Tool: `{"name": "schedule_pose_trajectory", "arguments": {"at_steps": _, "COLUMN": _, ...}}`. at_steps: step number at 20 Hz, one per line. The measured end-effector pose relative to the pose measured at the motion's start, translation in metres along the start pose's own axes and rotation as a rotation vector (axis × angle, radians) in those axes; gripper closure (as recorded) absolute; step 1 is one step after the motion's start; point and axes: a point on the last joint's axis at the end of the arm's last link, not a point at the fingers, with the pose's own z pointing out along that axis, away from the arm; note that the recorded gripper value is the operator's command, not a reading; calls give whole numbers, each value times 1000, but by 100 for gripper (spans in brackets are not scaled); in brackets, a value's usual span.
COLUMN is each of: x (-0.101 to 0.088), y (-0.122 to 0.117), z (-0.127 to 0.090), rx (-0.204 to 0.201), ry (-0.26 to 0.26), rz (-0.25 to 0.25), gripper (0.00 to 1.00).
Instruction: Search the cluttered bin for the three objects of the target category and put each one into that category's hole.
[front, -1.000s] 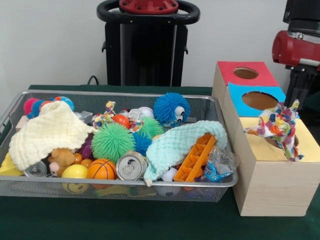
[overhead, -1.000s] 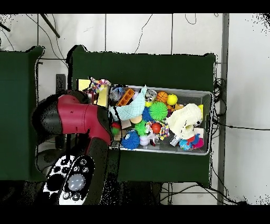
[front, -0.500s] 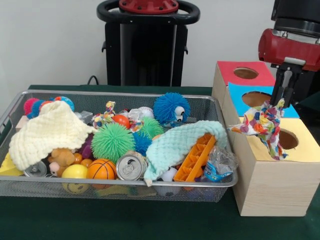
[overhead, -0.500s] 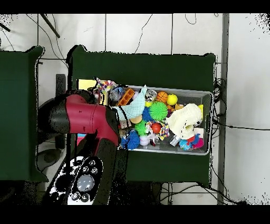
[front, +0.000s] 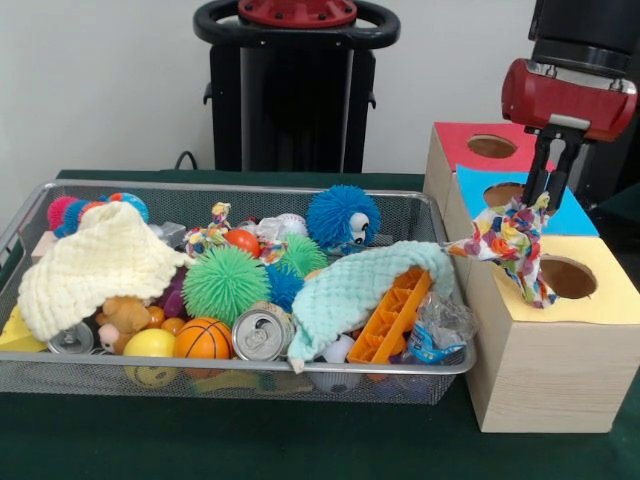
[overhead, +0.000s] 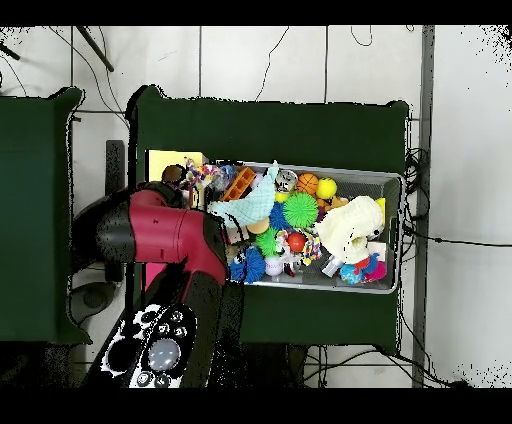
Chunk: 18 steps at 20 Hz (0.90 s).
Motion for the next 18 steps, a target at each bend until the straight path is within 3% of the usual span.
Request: {"name": "schedule_pose_trajectory", "arguments": {"at_steps": 18, "x": 14, "y": 14, "z": -3, "rx": -8, "ry": 27, "rz": -14, "gripper": 100}}
